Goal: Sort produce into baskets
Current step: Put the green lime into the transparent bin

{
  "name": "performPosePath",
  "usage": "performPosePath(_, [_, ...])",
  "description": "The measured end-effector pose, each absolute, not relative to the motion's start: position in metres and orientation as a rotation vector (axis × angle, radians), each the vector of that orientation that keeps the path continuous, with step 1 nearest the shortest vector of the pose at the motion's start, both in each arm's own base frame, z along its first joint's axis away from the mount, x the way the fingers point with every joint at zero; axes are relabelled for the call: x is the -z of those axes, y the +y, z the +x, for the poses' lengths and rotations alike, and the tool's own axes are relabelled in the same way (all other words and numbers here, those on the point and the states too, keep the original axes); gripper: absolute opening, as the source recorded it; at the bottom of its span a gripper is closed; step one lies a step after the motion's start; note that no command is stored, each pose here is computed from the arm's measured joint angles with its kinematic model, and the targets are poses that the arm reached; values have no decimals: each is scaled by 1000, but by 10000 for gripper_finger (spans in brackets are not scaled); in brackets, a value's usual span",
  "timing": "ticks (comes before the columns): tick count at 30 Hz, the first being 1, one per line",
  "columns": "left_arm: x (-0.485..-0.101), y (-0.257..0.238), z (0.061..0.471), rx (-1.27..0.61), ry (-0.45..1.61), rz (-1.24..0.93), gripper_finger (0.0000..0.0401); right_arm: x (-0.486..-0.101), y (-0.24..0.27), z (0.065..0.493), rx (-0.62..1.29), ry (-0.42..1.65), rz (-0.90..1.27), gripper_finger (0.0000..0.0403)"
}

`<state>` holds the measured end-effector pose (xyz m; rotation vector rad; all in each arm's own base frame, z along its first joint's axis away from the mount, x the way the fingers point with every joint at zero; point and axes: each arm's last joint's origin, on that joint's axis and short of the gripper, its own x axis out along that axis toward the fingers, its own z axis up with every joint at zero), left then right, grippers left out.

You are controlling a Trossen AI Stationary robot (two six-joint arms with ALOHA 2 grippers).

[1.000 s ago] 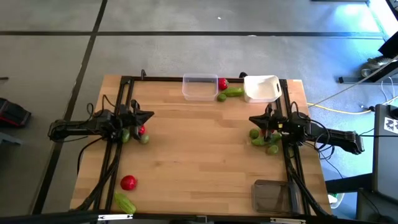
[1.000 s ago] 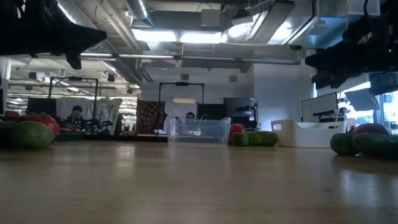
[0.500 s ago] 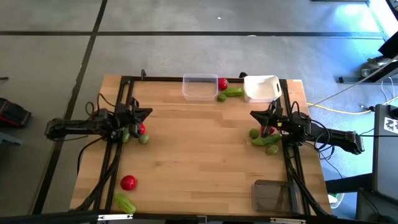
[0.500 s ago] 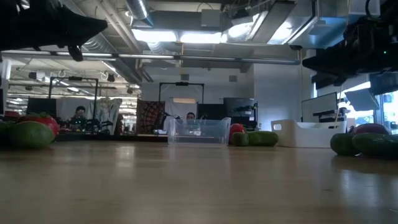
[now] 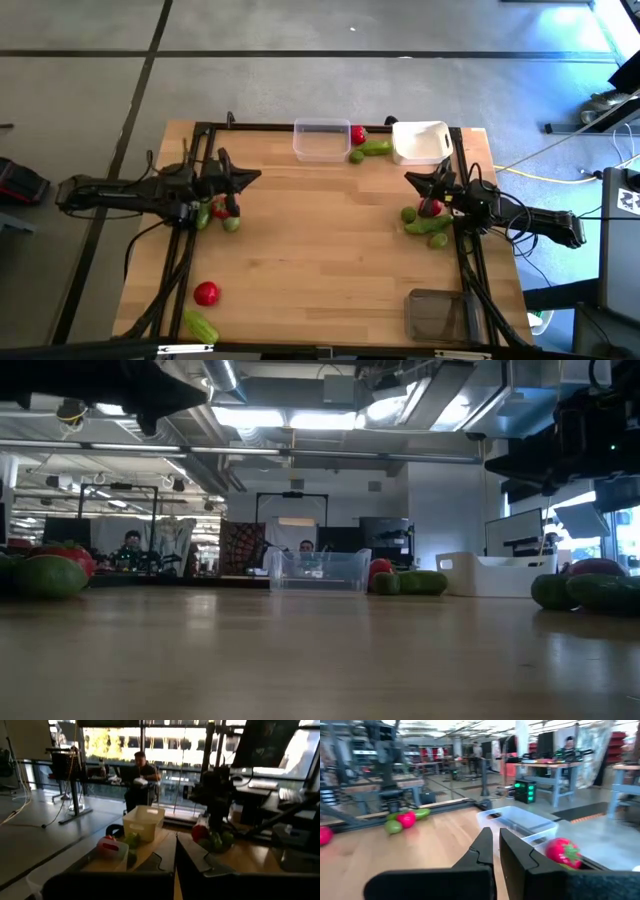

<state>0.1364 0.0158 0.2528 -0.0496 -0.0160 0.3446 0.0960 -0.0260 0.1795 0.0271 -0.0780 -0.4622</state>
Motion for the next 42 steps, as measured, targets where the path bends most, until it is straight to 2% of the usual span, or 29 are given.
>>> performPosePath(3, [-261,16,144,-346,47,-45,4,-179,-26,96,471,-78,23,19])
performPosePath(16, [-260,20,157,-372,71,-52,4,-180,-26,96,482,-75,21,19])
performPosePath(22, [-256,19,161,-337,94,-68,10,-183,-26,96,456,-124,105,19])
performPosePath(25, [-255,19,163,-321,105,-65,45,-182,-25,96,423,-119,106,19])
performPosePath(30, [-253,19,163,-321,134,-67,139,-182,-24,97,379,-117,105,19])
performPosePath(35, [-256,16,162,-309,295,-96,217,-182,-22,97,327,-114,105,19])
performPosePath(38, [-259,10,161,-277,379,-138,241,-182,-22,97,315,-113,105,19])
performPosePath(42, [-260,1,162,-245,436,-200,248,-181,-22,98,316,-102,98,19])
